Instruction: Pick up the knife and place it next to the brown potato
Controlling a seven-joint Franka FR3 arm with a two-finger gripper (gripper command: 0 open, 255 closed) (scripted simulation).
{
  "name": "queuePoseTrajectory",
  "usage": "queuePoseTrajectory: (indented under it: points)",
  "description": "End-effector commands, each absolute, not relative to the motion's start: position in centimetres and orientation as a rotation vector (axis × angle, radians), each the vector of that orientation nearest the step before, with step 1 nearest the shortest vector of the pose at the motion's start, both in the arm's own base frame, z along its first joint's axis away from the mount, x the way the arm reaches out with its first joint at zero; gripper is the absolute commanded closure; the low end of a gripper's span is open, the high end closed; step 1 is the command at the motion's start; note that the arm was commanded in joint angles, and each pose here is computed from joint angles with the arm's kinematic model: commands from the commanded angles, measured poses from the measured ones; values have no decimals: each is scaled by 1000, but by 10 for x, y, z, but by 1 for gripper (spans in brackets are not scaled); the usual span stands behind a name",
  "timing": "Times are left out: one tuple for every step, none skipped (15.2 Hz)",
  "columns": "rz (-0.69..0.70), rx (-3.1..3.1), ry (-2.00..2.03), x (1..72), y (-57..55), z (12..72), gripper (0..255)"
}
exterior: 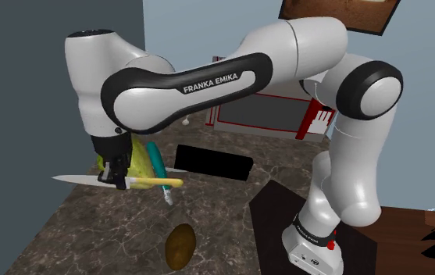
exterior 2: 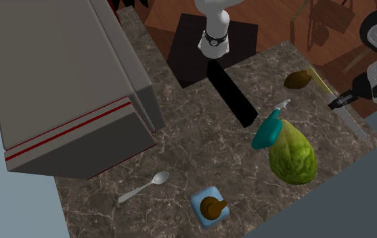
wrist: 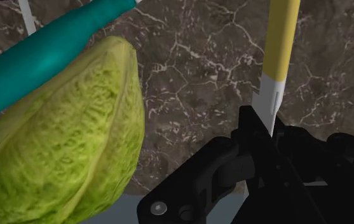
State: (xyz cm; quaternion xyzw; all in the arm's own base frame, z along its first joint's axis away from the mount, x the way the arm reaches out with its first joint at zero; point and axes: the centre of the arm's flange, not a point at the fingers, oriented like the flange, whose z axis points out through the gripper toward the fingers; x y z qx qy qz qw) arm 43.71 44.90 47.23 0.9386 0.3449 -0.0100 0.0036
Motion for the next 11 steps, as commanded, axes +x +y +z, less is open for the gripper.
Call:
queuePoseTrajectory:
  points:
    - [-31,2943,1079,430,477,472,255]
    - [-31,2943,1079,426,489,472,255]
    - [-31,2943,1079,421,506,472,255]
    - [-31,2943,1079,421,506,467,255]
    - [-31,2943,1079,421,506,462,255]
    - [-31,2943,1079,421,506,456,255]
    - [-31,2943,1079,421,506,451,255]
    - [-31,2943,1079,421,506,446,255]
    - [-31,2943,1079,421,506,440,255]
    - [-31,2943,1079,421,506,435,255]
    - [-31,2943,1079,421,506,430,255]
